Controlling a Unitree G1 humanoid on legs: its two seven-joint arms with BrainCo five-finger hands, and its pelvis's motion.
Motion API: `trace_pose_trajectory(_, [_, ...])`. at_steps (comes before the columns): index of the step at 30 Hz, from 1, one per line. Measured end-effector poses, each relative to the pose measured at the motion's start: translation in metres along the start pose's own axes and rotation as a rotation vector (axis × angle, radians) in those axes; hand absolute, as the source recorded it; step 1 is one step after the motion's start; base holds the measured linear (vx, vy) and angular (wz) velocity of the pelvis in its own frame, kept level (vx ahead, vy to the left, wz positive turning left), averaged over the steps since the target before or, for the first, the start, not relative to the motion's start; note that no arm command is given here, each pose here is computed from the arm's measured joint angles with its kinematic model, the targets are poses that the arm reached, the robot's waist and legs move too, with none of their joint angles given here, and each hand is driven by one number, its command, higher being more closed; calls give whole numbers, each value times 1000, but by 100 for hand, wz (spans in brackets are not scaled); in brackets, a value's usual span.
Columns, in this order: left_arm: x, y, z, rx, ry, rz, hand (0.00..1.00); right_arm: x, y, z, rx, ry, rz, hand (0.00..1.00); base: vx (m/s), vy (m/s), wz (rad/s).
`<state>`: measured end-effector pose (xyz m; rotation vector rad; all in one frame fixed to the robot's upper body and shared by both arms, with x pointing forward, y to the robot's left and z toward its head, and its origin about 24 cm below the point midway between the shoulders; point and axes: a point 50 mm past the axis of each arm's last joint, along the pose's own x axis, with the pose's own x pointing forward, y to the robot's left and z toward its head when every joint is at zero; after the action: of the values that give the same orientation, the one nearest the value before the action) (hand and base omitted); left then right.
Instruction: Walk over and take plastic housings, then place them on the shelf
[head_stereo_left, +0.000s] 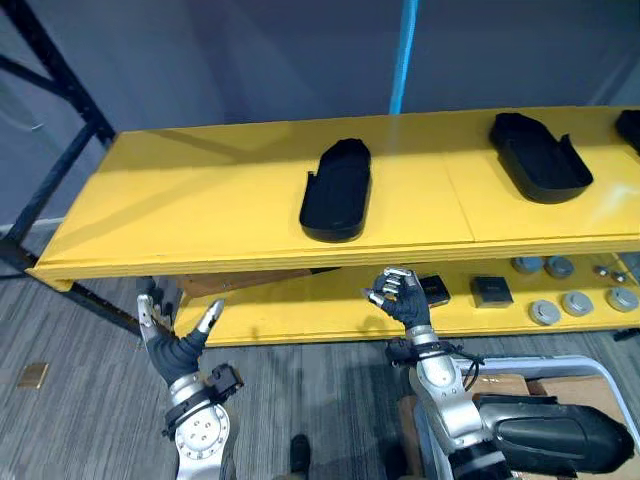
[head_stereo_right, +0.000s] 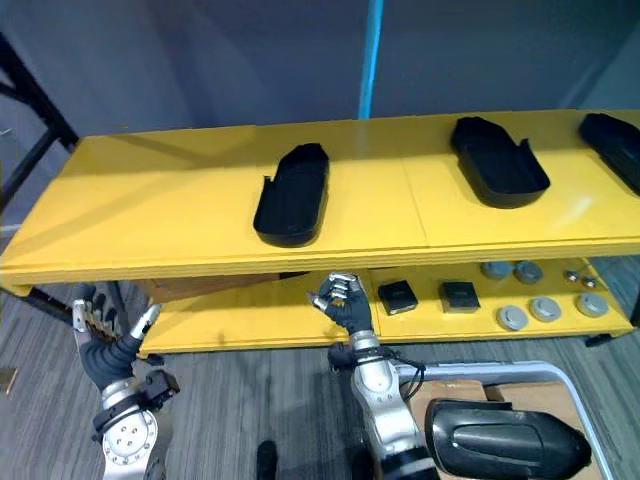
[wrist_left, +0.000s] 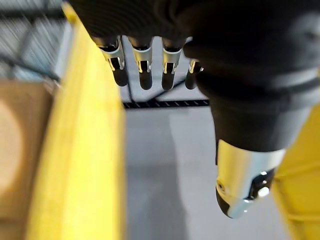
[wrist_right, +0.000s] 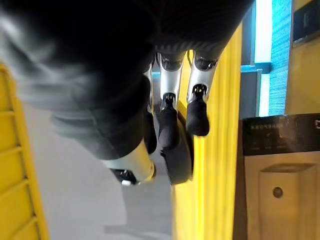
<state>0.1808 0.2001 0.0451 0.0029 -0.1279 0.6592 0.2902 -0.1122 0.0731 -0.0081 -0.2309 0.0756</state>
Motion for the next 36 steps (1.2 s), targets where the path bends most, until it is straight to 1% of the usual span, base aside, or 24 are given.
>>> trace_pose_trajectory(2, [-9,3,-27,70,112,-24,0,23,-4,7,-19,-20,-30,100,-37,17,49])
trace_pose_trajectory(4, [-12,1,-38,99,156,-59,0,33,-9,10,-39,-25,-45,100,-9,11,32])
trace_pose_trajectory(6, [-17,-4,-50,125,209,-120,0,58,-13,26,-63,-67,-62,100,-9,10,35])
trace_pose_trajectory(8, [-19,-9,-53,111,232,-156,0,79,-18,47,-63,-115,-89,100,-23,7,19])
trace_pose_trajectory(11, [-21,-15,-57,103,252,-198,0,95,-25,70,-97,-180,-110,100,-17,8,11])
trace_pose_trajectory(13, [-18,-26,-57,83,251,-240,0,107,-42,90,-123,-222,-167,100,-12,5,11])
trace_pose_trajectory(18, [-17,-37,-58,60,257,-274,0,114,-63,112,-117,-274,-252,100,6,-1,3])
trace_pose_trajectory(24, [-16,-39,-63,51,283,-276,0,119,-70,121,-136,-284,-293,100,0,0,0])
trace_pose_trajectory(31, [-20,-39,-72,41,336,-294,0,122,-80,127,-116,-279,-352,100,-2,0,0])
trace_pose_trajectory(33, [-22,-41,-75,48,348,-305,0,120,-80,130,-99,-298,-365,100,0,0,0])
trace_pose_trajectory(36, [-25,-42,-78,53,363,-318,0,92,-74,142,-28,-430,-370,100,0,0,0])
